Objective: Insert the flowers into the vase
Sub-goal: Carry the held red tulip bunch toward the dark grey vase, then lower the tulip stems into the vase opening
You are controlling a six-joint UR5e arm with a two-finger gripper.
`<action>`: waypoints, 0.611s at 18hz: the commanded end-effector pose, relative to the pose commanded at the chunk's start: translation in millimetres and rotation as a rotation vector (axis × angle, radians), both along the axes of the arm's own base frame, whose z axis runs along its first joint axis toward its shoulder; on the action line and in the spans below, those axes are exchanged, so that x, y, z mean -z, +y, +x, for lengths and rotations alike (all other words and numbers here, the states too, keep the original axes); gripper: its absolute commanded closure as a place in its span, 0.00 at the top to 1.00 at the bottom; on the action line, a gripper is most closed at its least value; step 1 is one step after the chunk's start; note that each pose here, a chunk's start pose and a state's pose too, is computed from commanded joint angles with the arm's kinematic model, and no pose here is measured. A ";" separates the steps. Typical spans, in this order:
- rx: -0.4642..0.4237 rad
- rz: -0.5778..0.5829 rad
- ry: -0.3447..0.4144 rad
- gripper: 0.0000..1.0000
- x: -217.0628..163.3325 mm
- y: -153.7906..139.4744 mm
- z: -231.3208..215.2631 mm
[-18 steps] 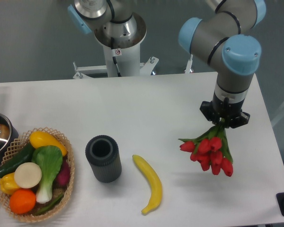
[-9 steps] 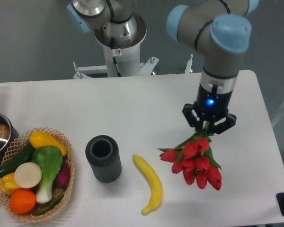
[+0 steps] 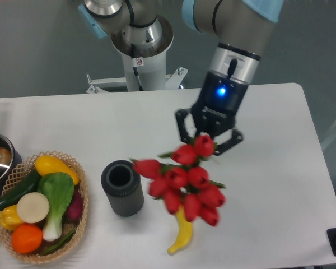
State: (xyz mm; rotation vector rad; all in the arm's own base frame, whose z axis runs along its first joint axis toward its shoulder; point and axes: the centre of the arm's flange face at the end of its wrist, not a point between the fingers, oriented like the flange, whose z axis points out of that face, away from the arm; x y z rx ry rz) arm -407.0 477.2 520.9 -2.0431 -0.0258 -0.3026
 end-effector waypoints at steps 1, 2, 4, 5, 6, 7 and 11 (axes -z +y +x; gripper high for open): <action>0.011 0.019 0.004 0.03 -0.3 1.4 2.9; 0.039 0.048 0.006 0.04 -0.6 7.0 11.8; 0.093 0.125 -0.008 0.04 -0.1 10.7 23.8; 0.113 0.161 -0.011 0.04 2.0 9.5 26.9; 0.127 0.183 -0.012 0.04 6.4 9.0 29.4; 0.136 0.193 -0.011 0.04 11.1 9.3 32.8; 0.183 0.230 -0.070 0.05 40.8 5.7 49.7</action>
